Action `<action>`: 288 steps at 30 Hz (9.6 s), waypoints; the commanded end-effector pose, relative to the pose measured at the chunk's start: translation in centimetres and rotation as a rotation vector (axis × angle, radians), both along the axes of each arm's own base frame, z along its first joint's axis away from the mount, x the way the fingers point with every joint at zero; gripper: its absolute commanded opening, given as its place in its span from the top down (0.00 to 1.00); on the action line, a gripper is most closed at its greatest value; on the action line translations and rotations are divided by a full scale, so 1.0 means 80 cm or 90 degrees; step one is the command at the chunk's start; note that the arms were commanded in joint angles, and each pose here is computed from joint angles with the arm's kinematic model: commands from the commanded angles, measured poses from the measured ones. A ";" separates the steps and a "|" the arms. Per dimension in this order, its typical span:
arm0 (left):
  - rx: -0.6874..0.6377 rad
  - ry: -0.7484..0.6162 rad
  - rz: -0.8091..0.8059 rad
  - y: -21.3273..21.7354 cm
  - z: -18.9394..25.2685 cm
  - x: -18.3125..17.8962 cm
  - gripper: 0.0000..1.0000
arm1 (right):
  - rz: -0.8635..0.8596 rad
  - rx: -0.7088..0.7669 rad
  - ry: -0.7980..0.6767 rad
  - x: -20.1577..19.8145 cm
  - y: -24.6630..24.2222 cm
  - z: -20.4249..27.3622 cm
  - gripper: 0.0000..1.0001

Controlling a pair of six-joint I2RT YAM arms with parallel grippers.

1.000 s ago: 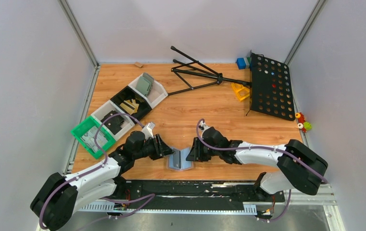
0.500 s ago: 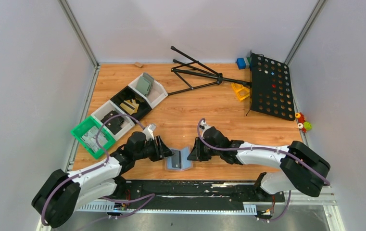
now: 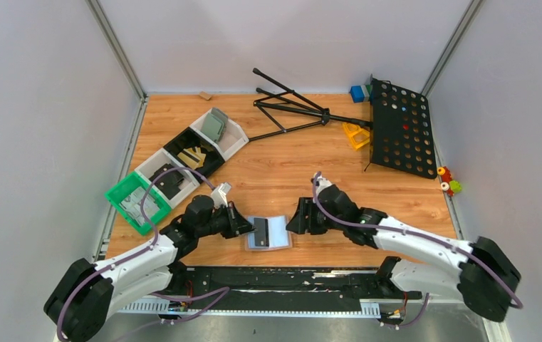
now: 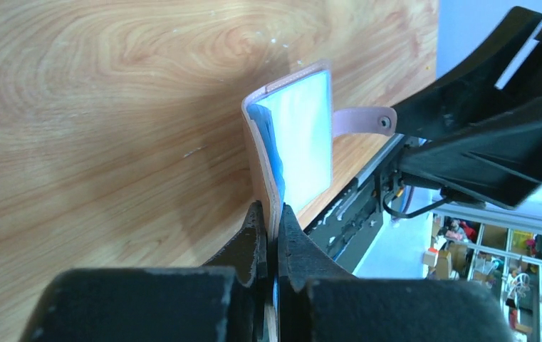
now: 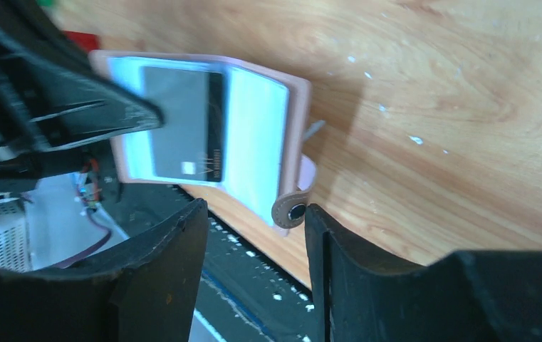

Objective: Take the credit cards out of the card holder
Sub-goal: Remove the credit card from the card holder, then place the card holder at the center of the board, then place the credit card in the storage box, then close the card holder at the center of the board.

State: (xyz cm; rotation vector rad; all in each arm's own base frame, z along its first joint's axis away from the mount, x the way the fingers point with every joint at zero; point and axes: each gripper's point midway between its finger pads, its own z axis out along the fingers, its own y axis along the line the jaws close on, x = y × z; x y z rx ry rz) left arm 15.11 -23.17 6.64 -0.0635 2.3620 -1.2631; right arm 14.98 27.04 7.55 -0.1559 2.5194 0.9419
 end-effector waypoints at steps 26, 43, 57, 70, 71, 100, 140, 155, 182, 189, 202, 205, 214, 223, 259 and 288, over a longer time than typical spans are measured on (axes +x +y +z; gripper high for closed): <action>-0.320 -0.121 -0.133 -0.043 0.163 -0.029 1.00 | 0.163 0.327 -0.046 -0.045 0.059 0.124 0.66; -0.421 -0.135 -0.143 -0.036 0.207 -0.044 1.00 | 0.197 0.505 -0.070 -0.067 0.058 0.196 0.87; -0.465 -0.136 -0.115 -0.032 0.224 -0.038 1.00 | 0.097 0.488 -0.099 -0.050 0.018 0.189 1.00; 0.035 -0.053 -0.002 0.007 0.037 0.009 1.00 | 0.000 0.287 -0.158 -0.013 -0.026 0.164 1.00; 0.092 -0.053 0.000 0.019 0.026 0.010 1.00 | 0.004 0.282 -0.160 -0.011 -0.023 0.167 1.00; 0.325 -0.131 0.098 0.087 0.095 0.048 0.17 | 0.120 0.236 -0.083 0.034 0.069 0.140 1.00; 0.024 -0.191 0.147 0.038 0.173 0.048 1.00 | 0.106 0.249 -0.090 0.039 0.055 0.156 0.40; 0.301 -0.143 0.524 0.256 0.153 0.170 1.00 | 0.038 0.149 -0.156 0.034 -0.005 0.153 0.41; 0.353 -0.057 0.533 0.354 0.104 0.242 0.46 | 0.054 0.058 -0.030 0.021 -0.005 0.053 0.30; 0.291 -0.064 0.469 0.313 0.125 0.199 0.30 | 0.079 0.049 0.014 0.033 0.037 0.016 0.25; 0.210 -0.005 0.249 0.159 0.073 0.093 0.39 | 0.090 0.009 0.036 0.062 0.094 -0.019 0.47; 0.202 -0.006 0.243 0.153 0.067 0.080 0.39 | 0.083 -0.017 0.039 0.065 0.097 -0.035 0.57; 0.193 0.029 0.164 0.105 0.015 0.049 0.39 | 0.065 -0.054 0.009 0.069 0.076 -0.034 1.00; 0.151 0.035 0.091 0.065 -0.006 0.025 0.36 | 0.062 -0.079 -0.028 0.059 0.037 -0.008 1.00; 0.216 0.034 0.058 0.069 -0.044 0.003 0.58 | 0.204 0.197 -0.025 0.054 0.158 0.024 0.78; 0.231 0.034 0.039 0.069 -0.041 0.003 0.49 | 0.122 0.079 0.041 0.029 0.129 -0.032 0.49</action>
